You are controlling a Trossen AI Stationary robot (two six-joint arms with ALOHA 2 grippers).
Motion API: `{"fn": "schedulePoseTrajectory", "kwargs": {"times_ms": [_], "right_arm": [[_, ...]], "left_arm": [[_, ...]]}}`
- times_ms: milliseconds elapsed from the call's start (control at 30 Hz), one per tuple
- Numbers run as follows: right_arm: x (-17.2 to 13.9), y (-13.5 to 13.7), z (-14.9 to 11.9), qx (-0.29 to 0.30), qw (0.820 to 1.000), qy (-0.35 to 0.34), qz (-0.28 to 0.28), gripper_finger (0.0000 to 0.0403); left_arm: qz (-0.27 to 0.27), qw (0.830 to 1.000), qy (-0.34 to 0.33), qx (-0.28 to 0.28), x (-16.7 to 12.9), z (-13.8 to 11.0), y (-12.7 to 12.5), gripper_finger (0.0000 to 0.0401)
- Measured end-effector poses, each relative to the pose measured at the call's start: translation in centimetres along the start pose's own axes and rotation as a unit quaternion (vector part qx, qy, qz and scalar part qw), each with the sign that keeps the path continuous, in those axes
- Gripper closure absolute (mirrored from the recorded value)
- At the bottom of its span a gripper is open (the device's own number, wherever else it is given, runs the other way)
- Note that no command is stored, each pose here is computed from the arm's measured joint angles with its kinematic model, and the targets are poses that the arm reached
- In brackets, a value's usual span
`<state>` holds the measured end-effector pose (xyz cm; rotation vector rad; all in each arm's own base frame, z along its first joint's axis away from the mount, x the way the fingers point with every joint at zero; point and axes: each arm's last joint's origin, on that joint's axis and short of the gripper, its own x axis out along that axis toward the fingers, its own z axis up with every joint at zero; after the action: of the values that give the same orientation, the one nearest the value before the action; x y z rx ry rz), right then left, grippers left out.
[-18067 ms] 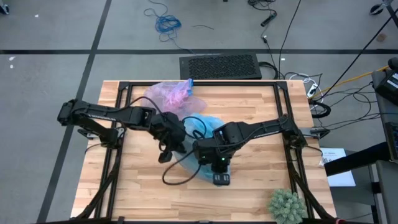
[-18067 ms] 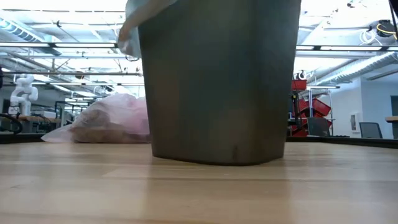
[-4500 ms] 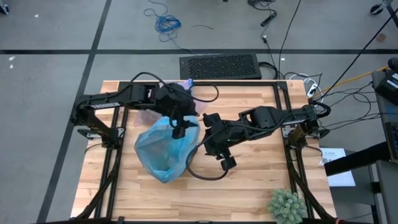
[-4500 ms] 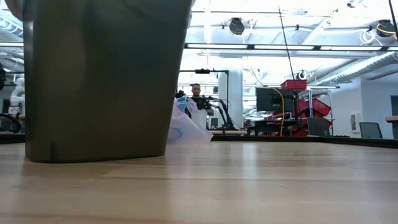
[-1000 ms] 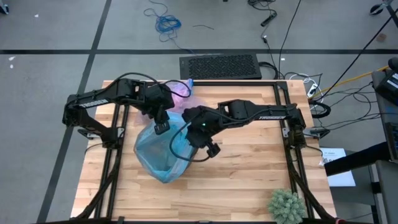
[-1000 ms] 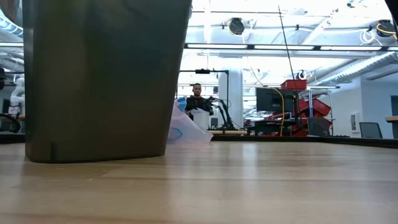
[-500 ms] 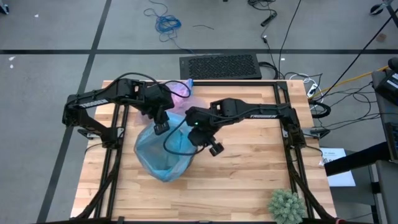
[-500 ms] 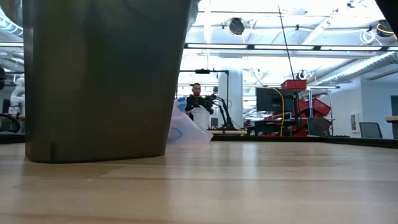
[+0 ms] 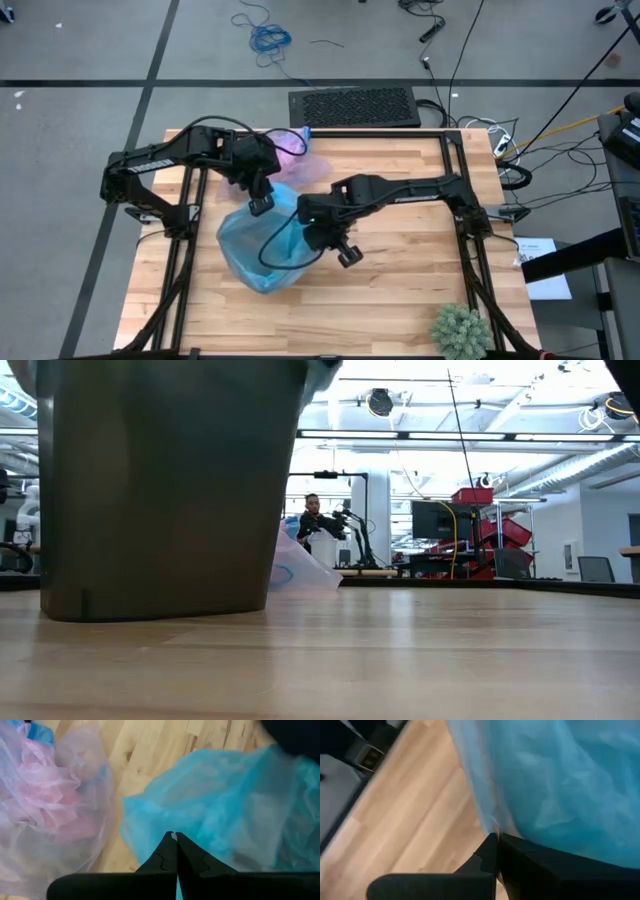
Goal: Place trash/remove bag and relplace
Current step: Insert the new trash bag into the trash bin
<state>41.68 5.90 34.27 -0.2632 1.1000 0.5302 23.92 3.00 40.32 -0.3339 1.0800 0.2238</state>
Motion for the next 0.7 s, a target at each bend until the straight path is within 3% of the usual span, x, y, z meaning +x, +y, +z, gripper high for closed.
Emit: {"fn": "schedulePoseTrajectory", "kwargs": {"times_ms": [500,700], "right_arm": [[4.4,-2.6,-0.1,0.038,0.999,0.028,-0.007,0.0398],[4.1,-2.6,0.0,0.05,0.998,0.019,-0.01,0.0335]], "left_arm": [[0.004,1.0,-0.005,-0.008,0.0,0.1,0.0,0.04],[0.007,1.0,-0.006,-0.008,0.0,0.1,0.0,0.04]]}}
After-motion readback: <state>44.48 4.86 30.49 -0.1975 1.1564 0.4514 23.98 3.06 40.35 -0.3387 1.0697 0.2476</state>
